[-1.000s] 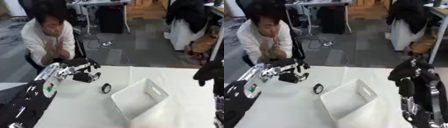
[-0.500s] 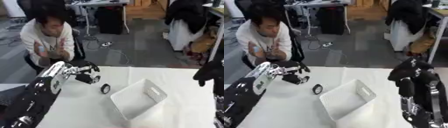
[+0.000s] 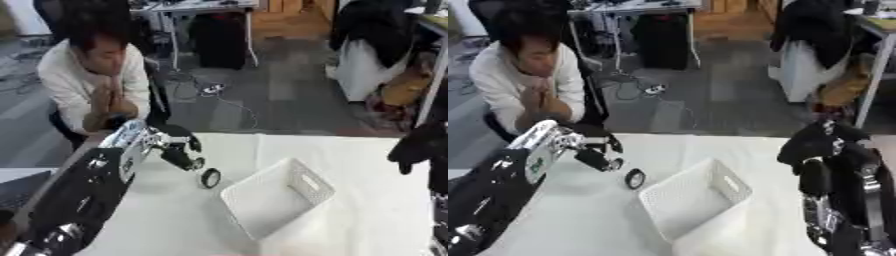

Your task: Pick up objects on the table and place them in the box.

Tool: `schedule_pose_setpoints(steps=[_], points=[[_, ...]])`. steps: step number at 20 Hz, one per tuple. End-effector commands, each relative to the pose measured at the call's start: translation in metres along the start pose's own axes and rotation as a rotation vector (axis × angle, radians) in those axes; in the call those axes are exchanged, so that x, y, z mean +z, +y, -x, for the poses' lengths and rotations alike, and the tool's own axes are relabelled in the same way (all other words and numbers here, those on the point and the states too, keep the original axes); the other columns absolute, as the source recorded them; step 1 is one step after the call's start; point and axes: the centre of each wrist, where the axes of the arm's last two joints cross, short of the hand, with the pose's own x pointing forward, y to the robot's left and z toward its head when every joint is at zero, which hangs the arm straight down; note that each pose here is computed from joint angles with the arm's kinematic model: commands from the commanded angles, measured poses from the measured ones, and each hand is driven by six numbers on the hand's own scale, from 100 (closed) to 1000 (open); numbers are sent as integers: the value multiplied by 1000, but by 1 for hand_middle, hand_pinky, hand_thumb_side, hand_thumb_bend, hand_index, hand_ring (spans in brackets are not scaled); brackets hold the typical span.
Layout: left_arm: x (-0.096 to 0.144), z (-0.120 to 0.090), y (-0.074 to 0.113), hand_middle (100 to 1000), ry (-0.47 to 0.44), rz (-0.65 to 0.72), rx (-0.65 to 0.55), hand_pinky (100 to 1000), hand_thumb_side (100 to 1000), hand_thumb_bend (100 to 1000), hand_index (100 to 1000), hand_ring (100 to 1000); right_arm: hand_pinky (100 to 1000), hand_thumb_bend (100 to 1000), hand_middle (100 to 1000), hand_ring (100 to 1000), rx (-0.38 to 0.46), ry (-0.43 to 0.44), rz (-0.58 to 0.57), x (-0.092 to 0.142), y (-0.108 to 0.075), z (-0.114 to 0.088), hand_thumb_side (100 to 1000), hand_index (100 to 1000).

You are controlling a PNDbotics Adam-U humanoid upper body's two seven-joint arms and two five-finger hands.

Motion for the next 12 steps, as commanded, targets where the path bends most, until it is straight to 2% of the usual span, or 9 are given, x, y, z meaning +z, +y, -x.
schedule_pose_setpoints(steps=[1,12], points=[[4,6,13,849,56,-40,-44,644,778,1000,896,760,172,110,461,399,-6,-38,-1,-10,0,-4,605,537],[-7,20,-12,834,142,-47,-34,624,774,1000,891,740,169,115,460,399,-24,-67,-9,-18,5,-6,611,538]])
